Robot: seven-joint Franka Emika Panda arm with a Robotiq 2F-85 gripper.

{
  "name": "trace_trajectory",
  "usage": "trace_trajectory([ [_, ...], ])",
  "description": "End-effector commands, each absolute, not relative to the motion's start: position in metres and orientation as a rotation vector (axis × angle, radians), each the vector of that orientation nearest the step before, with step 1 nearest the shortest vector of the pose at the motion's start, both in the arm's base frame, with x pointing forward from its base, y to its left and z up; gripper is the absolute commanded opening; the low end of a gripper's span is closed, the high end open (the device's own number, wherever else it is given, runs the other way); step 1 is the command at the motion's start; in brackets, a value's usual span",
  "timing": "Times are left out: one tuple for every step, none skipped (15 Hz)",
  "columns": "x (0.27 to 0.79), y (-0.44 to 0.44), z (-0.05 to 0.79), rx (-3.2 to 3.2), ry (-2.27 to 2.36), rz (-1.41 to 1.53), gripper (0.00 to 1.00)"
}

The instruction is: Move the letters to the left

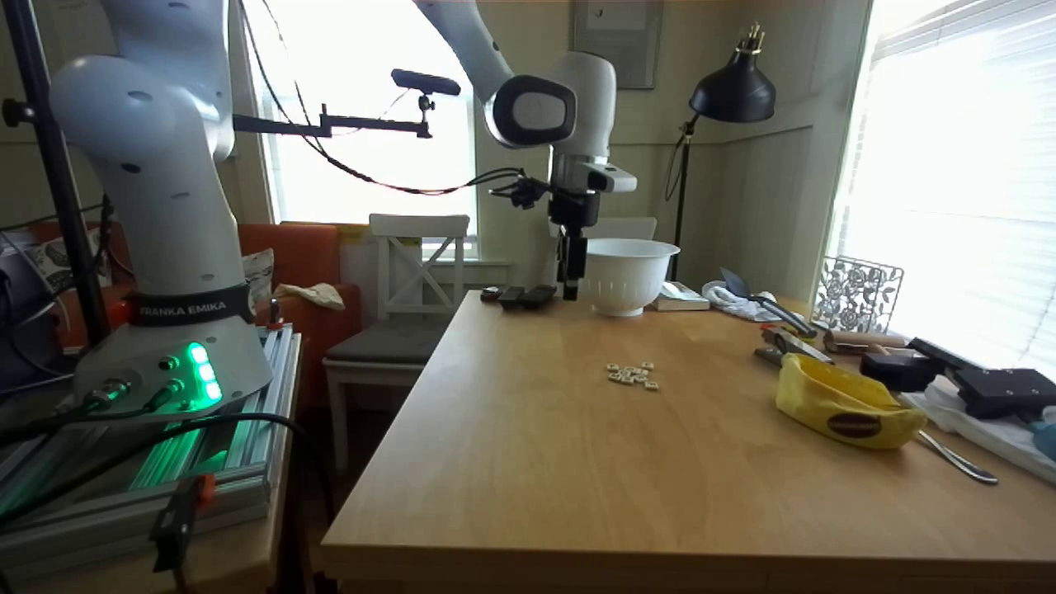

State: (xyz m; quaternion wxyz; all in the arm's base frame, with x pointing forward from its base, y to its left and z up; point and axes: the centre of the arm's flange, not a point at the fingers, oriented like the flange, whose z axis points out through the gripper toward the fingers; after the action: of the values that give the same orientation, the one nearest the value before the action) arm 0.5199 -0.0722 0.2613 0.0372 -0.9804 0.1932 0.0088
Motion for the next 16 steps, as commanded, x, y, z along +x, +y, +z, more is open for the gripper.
trace_trajectory([
  [0.548, -0.075, 0.241, -3.021, 0.561, 0.028, 1.0],
  [0.553, -0.077, 0.239, -3.033, 0.559, 0.016, 1.0],
  [0.557, -0.077, 0.235, -3.027, 0.546, 0.025, 1.0],
  [0.56, -0.077, 0.231, -3.033, 0.538, 0.022, 1.0],
  [0.565, -0.078, 0.227, -3.035, 0.526, -0.001, 1.0],
  [0.568, -0.078, 0.225, -3.033, 0.525, 0.0, 1.0],
  [0.571, -0.079, 0.222, -3.039, 0.522, -0.011, 1.0],
  [0.573, -0.079, 0.218, -3.046, 0.51, -0.009, 1.0],
  [0.574, -0.079, 0.214, -3.053, 0.494, -0.003, 1.0],
  [0.574, -0.078, 0.21, -3.054, 0.478, 0.01, 1.0],
  [0.573, -0.077, 0.202, -3.065, 0.457, 0.033, 1.0],
  [0.572, -0.076, 0.197, -3.08, 0.445, 0.038, 1.0],
  [0.572, -0.076, 0.192, -3.086, 0.429, 0.049, 1.0],
  [0.571, -0.077, 0.188, -3.091, 0.421, 0.058, 1.0],
  [0.571, -0.077, 0.185, -3.099, 0.416, 0.055, 1.0],
  [0.572, -0.078, 0.183, -3.097, 0.408, 0.056, 1.0],
])
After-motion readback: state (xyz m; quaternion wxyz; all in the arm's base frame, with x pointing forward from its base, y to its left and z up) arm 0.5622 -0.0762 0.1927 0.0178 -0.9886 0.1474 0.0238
